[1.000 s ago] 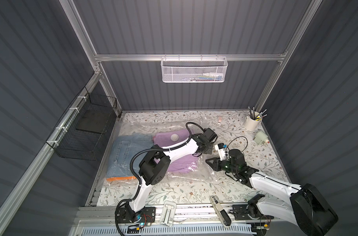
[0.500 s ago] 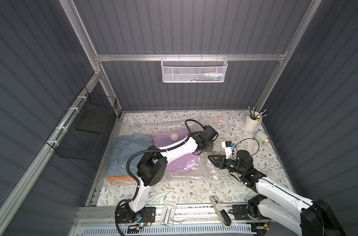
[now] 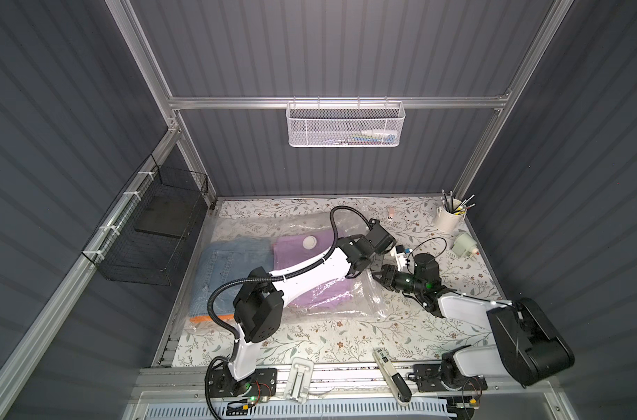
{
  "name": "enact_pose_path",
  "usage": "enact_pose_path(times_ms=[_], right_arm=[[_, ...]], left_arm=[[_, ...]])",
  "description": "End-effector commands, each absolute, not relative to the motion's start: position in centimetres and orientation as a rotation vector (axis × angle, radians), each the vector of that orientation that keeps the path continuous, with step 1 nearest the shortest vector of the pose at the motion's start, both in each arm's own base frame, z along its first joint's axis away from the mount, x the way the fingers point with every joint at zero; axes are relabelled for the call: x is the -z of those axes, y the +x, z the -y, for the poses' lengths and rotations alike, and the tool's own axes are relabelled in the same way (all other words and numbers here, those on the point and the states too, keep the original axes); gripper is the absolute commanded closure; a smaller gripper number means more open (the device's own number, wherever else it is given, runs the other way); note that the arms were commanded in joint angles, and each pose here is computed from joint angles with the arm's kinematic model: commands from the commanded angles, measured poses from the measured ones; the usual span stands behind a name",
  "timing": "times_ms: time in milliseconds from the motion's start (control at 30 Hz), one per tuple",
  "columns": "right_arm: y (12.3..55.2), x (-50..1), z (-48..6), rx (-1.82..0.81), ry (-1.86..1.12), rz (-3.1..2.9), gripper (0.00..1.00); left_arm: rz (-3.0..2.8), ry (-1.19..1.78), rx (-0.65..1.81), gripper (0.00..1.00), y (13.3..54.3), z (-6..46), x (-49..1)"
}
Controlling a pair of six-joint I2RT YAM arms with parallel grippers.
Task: Take the trousers out of the vacuum bag
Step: Take out the trousers from the vacuum bag.
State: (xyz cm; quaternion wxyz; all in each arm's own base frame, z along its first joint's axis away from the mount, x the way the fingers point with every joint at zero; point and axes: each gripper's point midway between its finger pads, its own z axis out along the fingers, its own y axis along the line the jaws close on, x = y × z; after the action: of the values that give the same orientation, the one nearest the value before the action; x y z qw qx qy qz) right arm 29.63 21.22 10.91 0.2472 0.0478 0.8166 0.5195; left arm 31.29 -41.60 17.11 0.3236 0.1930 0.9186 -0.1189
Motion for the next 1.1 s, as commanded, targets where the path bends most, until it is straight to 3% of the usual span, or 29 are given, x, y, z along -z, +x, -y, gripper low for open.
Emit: enact_pose_path(times_ms=[0, 533, 1067], right_arm=[[31.4, -13.3, -22.6, -1.513, 0.067, -2.127, 0.56], [35.1, -8.0, -24.8, -1.324, 0.035, -2.314, 0.32], [35.2, -6.2, -28.6, -1.415, -0.031, -2.376, 0.34]], left_arm=[[-2.357, 0.527, 0.304, 1.0, 30.7, 41.1, -19.5], [-2.342, 0.545, 0.336, 1.0, 30.2, 41.6, -19.6], [-2.351, 0.548, 0.342, 1.0, 30.0, 41.6, -19.2]])
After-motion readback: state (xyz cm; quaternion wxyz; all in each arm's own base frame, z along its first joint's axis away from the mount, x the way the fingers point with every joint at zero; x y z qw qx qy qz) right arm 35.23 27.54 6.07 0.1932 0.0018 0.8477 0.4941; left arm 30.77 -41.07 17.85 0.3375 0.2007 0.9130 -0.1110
